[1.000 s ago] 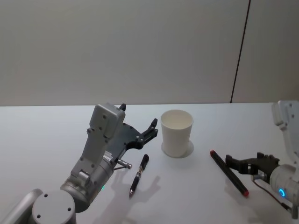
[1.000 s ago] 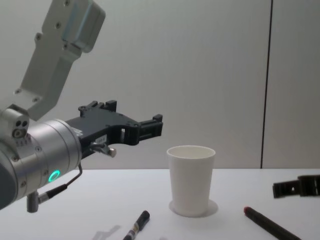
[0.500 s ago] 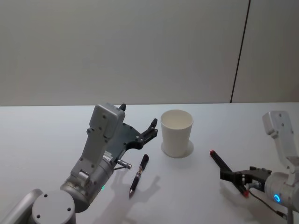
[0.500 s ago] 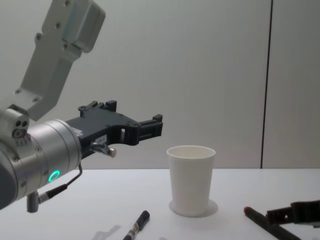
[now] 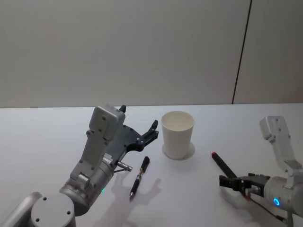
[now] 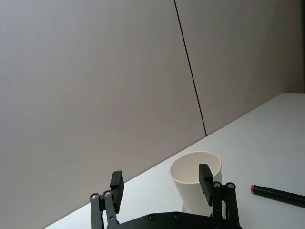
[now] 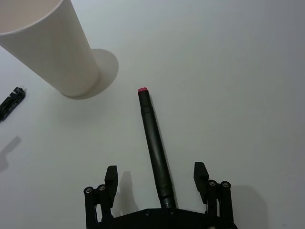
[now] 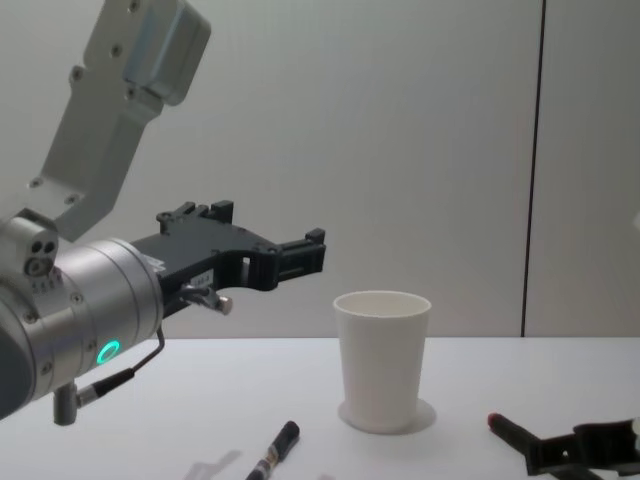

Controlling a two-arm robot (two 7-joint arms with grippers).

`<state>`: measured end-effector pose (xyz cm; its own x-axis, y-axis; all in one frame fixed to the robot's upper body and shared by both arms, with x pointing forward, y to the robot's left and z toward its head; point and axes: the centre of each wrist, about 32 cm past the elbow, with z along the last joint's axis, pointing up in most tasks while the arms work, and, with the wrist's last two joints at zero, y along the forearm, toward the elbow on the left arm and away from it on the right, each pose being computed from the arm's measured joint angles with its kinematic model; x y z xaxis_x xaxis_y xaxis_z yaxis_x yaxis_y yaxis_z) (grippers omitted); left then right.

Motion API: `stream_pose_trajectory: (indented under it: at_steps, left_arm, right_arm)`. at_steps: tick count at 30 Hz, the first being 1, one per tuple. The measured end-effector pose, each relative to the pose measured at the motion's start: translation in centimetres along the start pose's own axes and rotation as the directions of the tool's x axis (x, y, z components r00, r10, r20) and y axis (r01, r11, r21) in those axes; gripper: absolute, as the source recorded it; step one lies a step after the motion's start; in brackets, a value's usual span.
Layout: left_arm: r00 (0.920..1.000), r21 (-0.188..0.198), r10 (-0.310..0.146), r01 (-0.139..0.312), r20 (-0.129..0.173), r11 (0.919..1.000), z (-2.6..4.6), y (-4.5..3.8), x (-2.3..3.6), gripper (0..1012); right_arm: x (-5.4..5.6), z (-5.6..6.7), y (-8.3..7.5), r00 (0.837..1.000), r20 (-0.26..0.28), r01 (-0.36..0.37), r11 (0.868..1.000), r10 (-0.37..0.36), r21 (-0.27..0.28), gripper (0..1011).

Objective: Place the pen into the pen holder.

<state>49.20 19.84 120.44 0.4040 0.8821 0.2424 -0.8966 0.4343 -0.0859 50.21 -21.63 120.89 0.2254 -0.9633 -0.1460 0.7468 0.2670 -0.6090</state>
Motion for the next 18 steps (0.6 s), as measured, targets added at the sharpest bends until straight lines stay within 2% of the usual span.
stream_pose_trajectory:
  at_steps: [18]
  left_arm:
    - [1.0,0.0,0.0,0.0,0.0,1.0,0.0,0.0,0.0,1004]
  right_arm:
    - [0.35,0.46,0.5,1.0,0.006,0.001,1.0,-0.001,0.004,1002]
